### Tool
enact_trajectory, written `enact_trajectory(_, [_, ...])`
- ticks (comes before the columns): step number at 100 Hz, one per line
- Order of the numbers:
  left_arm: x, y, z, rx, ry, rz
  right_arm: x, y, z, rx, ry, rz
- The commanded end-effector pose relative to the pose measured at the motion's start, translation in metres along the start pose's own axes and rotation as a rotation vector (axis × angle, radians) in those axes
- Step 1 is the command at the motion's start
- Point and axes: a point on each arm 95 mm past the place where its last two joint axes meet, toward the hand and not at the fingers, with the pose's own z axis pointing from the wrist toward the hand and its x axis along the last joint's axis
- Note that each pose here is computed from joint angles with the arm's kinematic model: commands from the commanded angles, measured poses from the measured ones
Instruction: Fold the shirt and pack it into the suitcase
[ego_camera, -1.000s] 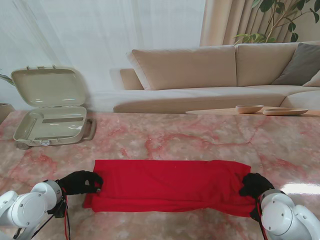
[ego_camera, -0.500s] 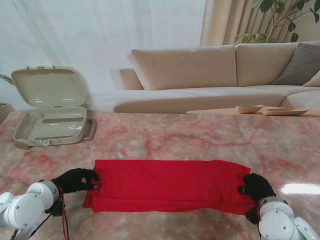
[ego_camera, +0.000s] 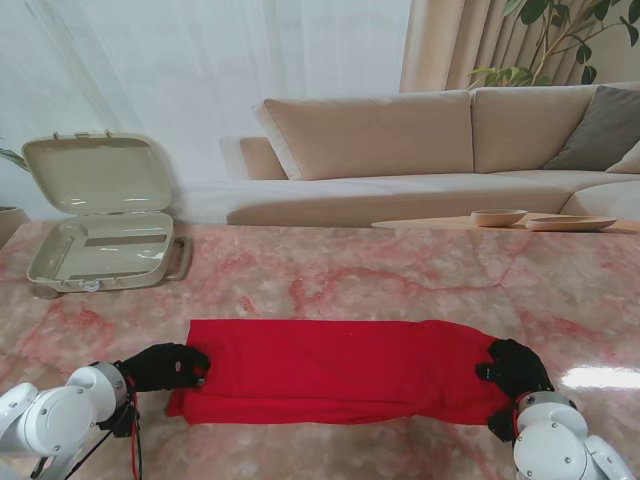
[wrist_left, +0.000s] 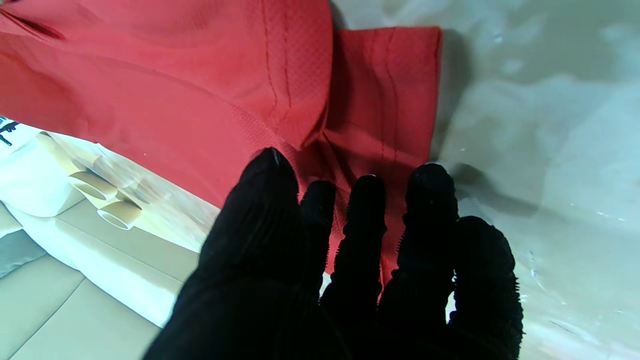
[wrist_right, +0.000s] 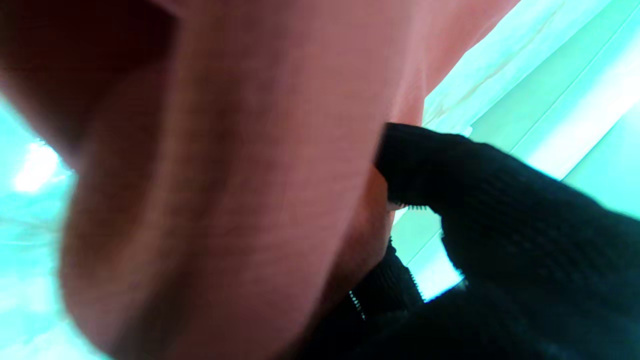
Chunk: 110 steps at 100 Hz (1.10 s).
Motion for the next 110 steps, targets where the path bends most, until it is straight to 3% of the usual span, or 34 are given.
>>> enact_trajectory(1, [-0.002, 0.008, 0.002, -0.026, 0.0, -0.007, -0.001, -0.003, -0.002, 0.015, -0.008, 0.009])
enact_trajectory(61, [0.009, 0.02, 0.018, -0.072, 0.057, -0.05, 0.013, 0.024, -0.009, -0.084, 0.057, 0.023])
enact_trajectory(87, [0.017, 0.024, 0.03, -0.097, 0.092, -0.073, 0.034, 0.045, -0.011, -0.13, 0.144, 0.044])
enact_trajectory(110, [0.029, 0.026, 0.04, -0.109, 0.135, -0.094, 0.062, 0.057, -0.01, -0.125, 0.232, 0.049])
